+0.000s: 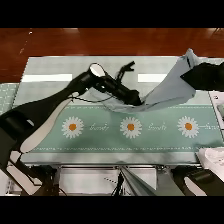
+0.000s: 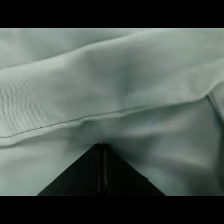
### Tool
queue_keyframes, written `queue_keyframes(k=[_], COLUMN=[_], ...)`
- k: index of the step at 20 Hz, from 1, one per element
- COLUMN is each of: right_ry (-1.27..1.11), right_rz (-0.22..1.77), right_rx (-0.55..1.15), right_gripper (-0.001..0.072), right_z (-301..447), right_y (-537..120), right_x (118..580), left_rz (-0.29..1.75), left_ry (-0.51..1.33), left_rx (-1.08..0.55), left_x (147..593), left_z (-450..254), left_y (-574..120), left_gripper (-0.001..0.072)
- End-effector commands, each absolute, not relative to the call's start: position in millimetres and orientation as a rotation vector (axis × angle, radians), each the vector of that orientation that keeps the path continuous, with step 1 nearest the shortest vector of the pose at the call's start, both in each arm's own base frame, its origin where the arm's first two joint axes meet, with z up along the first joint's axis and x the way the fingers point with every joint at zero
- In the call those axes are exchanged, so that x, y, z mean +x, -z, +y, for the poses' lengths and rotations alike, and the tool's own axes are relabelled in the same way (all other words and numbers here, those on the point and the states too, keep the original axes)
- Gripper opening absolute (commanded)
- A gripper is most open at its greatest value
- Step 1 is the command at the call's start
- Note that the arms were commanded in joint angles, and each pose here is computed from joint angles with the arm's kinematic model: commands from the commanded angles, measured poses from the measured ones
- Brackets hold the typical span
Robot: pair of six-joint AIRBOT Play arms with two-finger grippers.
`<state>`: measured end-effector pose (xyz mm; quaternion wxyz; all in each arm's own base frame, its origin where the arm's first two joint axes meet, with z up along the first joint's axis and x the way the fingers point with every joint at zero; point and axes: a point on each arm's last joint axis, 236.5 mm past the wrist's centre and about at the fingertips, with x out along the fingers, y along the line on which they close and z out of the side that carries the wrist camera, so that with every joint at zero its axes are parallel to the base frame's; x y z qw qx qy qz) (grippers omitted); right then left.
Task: Fold the shirts.
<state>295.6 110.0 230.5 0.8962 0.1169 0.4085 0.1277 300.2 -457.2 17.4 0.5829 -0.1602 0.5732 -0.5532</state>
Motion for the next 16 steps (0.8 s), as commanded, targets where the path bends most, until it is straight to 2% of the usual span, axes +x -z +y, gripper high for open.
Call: queue_keyframes(k=[1,4,7,12,14,16], right_ry=[-0.225,-0.175,-0.105,-0.118,-0.170,-0.219], right_rz=[0.853,0.854,0.872,0.914,0.944,0.927], right_rx=[0.241,0.204,0.136,0.059,0.077,0.138], right_gripper=[0.0024,0.0024,0.0024,0.0024,0.0024,0.0024], right_z=[104,90,70,72,93,117], right_y=[-230,-227,-220,-202,-181,-164], right_x=[290,292,291,309,336,372], left_rz=[1.376,1.352,1.293,1.002,0.854,0.727], left_ry=[1.335,1.317,1.222,1.009,0.921,0.845], left_rx=[-0.326,-0.330,-0.411,-0.550,-0.567,-0.559], left_x=[261,267,323,439,461,461], left_z=[-488,-491,-455,-316,-247,-187], left_y=[-3,-2,-20,-118,-173,-224], left_gripper=[0.0023,0.0022,0.0021,0.0020,0.0020,0.0020])
